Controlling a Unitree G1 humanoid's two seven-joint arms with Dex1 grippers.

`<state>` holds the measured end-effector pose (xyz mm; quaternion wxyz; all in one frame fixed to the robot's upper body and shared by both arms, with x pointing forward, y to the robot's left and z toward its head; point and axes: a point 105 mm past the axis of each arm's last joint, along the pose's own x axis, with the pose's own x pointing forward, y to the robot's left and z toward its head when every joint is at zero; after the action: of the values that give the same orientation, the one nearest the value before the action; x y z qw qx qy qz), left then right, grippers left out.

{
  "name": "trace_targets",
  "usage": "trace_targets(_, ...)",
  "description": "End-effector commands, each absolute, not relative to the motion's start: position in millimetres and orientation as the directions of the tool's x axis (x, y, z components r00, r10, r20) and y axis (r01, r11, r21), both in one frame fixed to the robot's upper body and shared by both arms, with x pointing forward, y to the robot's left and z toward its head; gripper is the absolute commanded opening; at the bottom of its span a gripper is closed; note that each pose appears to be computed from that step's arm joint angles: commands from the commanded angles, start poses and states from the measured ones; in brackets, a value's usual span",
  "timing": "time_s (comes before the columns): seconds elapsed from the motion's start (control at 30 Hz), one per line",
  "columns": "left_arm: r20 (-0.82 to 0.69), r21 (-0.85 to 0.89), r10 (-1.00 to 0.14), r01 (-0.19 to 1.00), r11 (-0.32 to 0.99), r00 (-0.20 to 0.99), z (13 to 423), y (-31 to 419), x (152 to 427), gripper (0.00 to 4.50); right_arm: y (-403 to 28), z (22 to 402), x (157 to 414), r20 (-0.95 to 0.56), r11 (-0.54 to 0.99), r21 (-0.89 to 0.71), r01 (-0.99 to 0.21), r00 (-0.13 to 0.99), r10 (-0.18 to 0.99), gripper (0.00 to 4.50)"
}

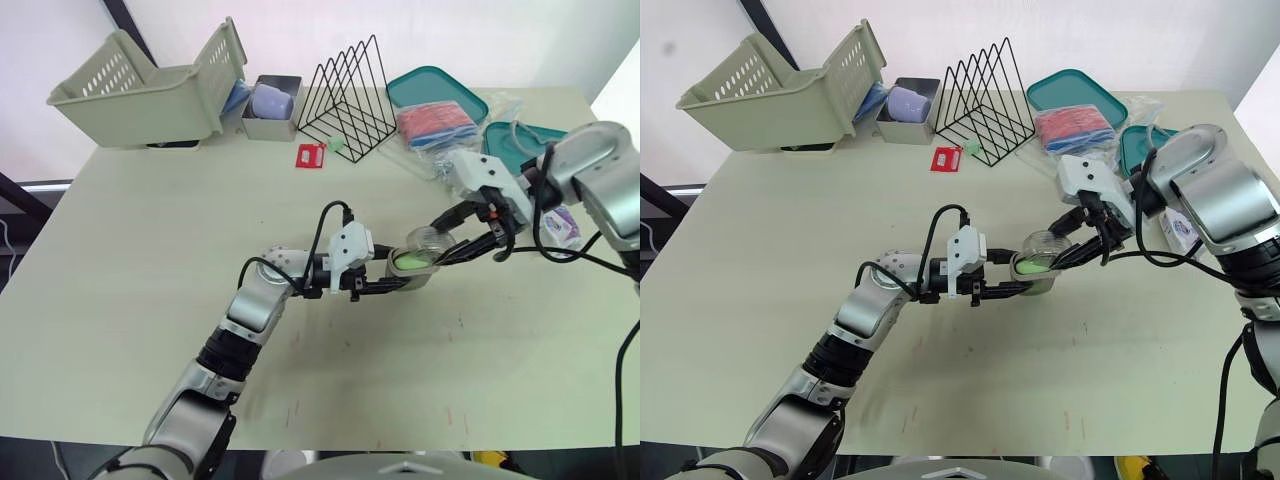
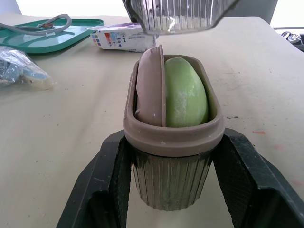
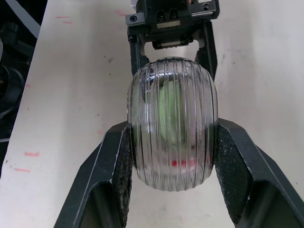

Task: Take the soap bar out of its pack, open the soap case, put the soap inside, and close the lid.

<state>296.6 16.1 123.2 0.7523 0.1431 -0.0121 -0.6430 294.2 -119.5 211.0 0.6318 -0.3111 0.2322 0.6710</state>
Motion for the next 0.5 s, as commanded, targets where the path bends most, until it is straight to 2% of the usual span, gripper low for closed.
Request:
trace_targets(0.03,-0.130,0.264,-0.979,0.957,0.119,0.158,136,12,294,2.02,-117,216,295,-0.713,-0.116,-0.154,-0.981,0.029,0.701,1.81)
trace_targets(0.5,-0.128,0.264,-0.978,0.956,0.128,0.166,137,13,295,2.02,-105,206,302,-0.696,-0.125,-0.182,-0.975,0.038,0.717,1.81)
